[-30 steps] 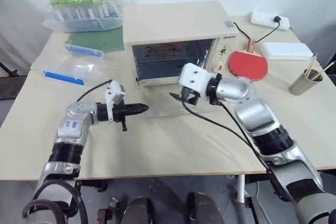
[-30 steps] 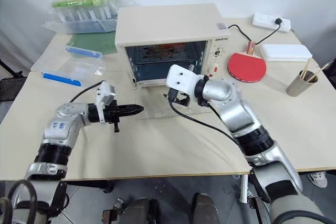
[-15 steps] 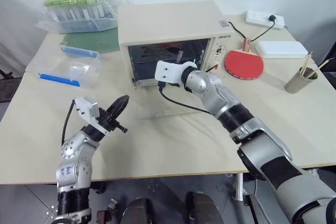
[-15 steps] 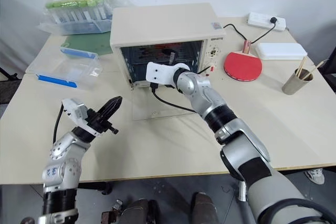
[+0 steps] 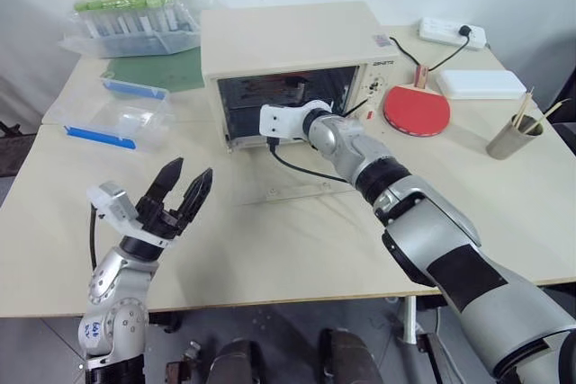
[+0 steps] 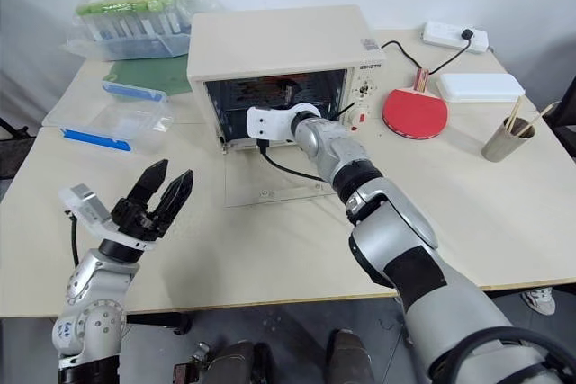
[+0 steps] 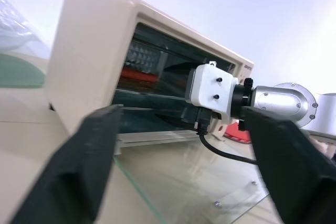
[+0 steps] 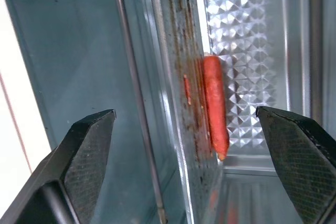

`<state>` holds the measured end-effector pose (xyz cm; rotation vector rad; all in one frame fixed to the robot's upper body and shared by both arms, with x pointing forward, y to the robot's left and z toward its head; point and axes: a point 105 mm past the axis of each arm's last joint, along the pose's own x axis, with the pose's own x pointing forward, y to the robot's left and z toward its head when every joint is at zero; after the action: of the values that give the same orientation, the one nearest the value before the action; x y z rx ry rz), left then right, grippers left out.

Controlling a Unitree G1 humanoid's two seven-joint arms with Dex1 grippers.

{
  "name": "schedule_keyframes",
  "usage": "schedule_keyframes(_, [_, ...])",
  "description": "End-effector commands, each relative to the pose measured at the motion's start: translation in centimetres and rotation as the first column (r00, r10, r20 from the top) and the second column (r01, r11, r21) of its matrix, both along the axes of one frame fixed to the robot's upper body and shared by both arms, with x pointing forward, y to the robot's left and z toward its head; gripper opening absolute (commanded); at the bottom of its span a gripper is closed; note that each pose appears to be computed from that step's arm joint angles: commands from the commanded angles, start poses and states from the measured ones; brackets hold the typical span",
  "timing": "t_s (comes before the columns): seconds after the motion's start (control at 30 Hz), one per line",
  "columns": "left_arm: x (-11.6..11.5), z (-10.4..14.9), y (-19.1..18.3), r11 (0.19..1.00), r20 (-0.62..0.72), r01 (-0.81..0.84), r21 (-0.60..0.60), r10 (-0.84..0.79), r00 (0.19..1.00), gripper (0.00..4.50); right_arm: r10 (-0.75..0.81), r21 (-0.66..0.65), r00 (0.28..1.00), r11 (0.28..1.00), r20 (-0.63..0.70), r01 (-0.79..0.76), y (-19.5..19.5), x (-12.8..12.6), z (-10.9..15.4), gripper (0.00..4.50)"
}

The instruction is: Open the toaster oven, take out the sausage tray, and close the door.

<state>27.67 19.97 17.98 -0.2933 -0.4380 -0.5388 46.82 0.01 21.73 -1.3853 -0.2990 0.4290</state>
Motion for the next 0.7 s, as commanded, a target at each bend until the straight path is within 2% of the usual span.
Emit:
schedule_keyframes(0.03, [-0.1, 0.9, 0.7, 0.999, 0.045, -0.042, 0.030, 0.040, 0.998, 4.50, 0.034, -0.006, 0.998, 0.999, 0.052, -0.034, 1.2, -0.3, 1.7, 3.62])
schedule_keyframes(0.37, [0.6, 1.0, 0.9, 0.998, 0.051, -0.049, 0.038, 0.047, 0.998, 4.50, -0.018, -0.007, 0.995, 1.000, 0.094, 0.019, 1.0, 0.0, 2.1, 0.20])
schedule_keyframes(0.4, [0.7, 0.9, 0.9, 0.998, 0.051, -0.049, 0.040, 0.046, 0.998, 4.50, -0.019, -0.008, 0.995, 1.000, 0.101, 0.020, 1.0, 0.0, 2.2, 0.09])
schedule_keyframes(0.7, [1.2, 1.2, 0.9, 0.998, 0.056, -0.050, 0.050, 0.047, 0.997, 4.50, -0.006, -0.013, 0.989, 1.000, 0.148, 0.008, 1.3, -0.1, 3.1, 0.09])
